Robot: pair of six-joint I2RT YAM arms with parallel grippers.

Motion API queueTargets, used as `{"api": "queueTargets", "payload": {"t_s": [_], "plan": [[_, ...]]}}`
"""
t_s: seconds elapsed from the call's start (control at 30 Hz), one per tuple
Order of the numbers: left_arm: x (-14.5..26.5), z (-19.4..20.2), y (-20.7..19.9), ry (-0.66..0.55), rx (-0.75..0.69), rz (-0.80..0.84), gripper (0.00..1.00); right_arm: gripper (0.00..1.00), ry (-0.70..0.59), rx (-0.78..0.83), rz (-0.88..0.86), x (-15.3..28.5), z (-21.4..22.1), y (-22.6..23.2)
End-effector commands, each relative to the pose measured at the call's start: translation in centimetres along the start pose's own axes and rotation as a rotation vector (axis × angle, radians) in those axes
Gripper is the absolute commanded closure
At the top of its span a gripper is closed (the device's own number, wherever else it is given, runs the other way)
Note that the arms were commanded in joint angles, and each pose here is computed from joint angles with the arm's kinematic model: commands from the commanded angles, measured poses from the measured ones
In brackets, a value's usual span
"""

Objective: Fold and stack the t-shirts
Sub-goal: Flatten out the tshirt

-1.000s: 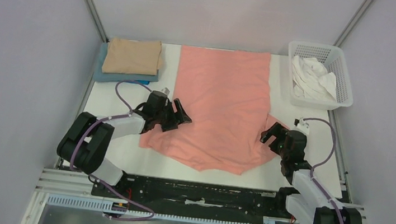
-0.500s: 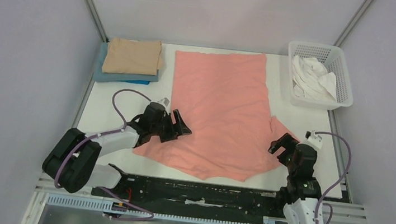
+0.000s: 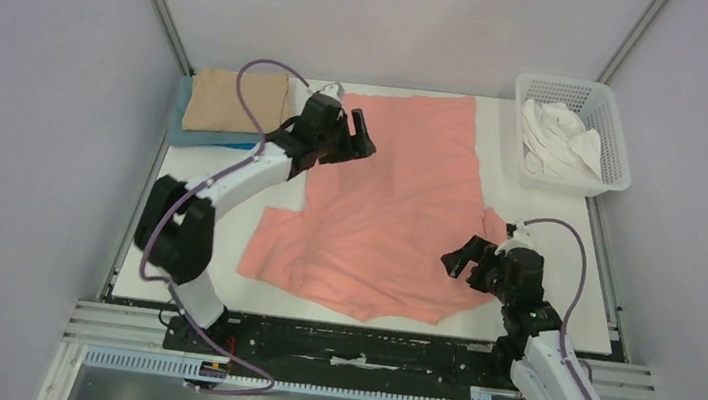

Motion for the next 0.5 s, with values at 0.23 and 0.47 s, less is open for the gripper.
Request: {"api": "queueTargets", "payload": {"t_s": [0.23,0.47], "plan": [[-13.5,0.4,5.8,0.237,-0.117,-0.370,0.16,0.02,0.006,0.101,0.300,-4.5,-1.7,-0.1],[-10.3,6.4,9.3,0.360,0.001,-0.394,0.15,0.02,0.088,0.128,0.363,-8.3,-2.0,-0.2]]}}
Point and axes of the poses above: each gripper's point midway between its finger pads, its own x axis back along the fingers, its own y axis along the line the jaws close on, z = x × y, the point moved 6 cm from there along x, back along the fingers, and after that the axes turned 7 degrees about x, right-handed, at the moved point
